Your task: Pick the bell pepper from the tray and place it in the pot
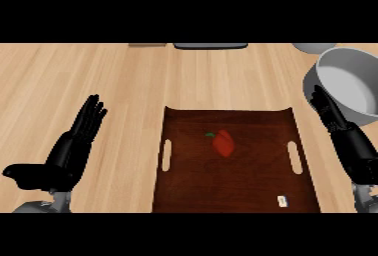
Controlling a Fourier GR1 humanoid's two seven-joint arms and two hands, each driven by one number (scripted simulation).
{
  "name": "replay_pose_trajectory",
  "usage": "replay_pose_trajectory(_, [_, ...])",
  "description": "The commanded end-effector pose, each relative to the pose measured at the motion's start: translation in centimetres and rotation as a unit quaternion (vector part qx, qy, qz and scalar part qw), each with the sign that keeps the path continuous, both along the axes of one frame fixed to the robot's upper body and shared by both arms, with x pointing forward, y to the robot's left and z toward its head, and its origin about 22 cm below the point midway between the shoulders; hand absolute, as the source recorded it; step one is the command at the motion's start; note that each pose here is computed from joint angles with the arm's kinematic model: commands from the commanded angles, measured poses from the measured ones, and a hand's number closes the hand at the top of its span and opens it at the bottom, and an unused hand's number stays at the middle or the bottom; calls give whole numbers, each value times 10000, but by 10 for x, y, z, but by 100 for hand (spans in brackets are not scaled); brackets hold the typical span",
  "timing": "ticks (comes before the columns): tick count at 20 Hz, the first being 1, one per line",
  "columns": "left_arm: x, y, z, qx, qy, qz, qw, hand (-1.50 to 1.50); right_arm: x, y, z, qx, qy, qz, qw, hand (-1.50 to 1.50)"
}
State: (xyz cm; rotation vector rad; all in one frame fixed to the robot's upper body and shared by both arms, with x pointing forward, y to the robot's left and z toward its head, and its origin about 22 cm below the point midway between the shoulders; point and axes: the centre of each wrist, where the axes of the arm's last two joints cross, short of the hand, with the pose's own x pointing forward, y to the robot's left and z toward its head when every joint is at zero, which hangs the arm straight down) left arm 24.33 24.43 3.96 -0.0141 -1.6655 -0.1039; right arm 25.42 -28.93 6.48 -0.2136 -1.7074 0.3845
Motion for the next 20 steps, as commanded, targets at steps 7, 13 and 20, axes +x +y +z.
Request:
replay_pose_trajectory(7, [22,-14,26,-96,-538,-171,9984,0,44,69,114,-1236,-1748,3610,9076,150])
replay_pose_trajectory(13, [45,-17,49,-230,-858,-111,9960,0,79,72,97,-435,-1521,5253,8361,-150])
replay_pose_trajectory(20, [59,-8,55,-251,-767,184,9966,0,106,60,128,-1232,-1902,6054,7629,-150])
